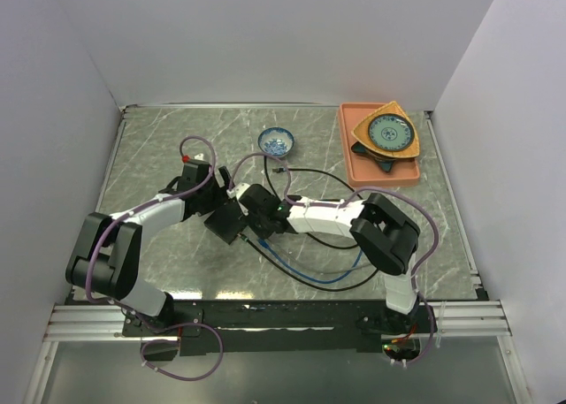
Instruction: Insert the plug into the switch port
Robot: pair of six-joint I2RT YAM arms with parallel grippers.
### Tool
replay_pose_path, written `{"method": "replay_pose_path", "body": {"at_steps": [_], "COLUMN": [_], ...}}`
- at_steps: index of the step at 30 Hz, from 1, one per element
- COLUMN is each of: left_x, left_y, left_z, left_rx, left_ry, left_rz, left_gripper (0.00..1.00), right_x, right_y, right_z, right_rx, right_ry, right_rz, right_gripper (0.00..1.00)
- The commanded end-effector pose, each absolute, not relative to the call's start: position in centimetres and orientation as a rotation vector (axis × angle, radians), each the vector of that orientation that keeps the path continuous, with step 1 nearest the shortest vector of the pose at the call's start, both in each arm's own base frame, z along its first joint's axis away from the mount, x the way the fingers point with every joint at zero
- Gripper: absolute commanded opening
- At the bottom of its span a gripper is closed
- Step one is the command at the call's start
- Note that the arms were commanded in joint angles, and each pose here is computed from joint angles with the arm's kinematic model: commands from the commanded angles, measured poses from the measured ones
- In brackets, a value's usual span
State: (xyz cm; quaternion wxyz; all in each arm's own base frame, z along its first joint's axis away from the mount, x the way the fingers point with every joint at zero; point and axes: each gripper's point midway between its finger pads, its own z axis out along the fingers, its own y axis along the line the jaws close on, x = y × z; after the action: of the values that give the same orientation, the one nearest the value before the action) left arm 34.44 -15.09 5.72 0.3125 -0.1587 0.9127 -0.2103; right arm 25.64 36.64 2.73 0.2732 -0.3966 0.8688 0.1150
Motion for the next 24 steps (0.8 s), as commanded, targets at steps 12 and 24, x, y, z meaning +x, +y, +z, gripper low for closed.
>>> {"method": "replay_pose_path", "body": {"at_steps": [12,24], "left_x": [34.8,34.8], "left_y": [-16.7,-16.2], "left_z": [6.6,7.0], "left_rx": [-0.398,-0.427], "left_ry": [2.363,2.332], "left_rz": [-0.696,-0.809], "left_gripper": [0.98,0.97], "right_x": [25.8,25.2], "right_y": [37.9,37.9], "right_z": [2.6,2.0], "right_rx": [-1.088,-1.114], "right_ry": [2.347,2.372], "right_rz": [0.329,0.343], "right_gripper": [0.0,0.0]}}
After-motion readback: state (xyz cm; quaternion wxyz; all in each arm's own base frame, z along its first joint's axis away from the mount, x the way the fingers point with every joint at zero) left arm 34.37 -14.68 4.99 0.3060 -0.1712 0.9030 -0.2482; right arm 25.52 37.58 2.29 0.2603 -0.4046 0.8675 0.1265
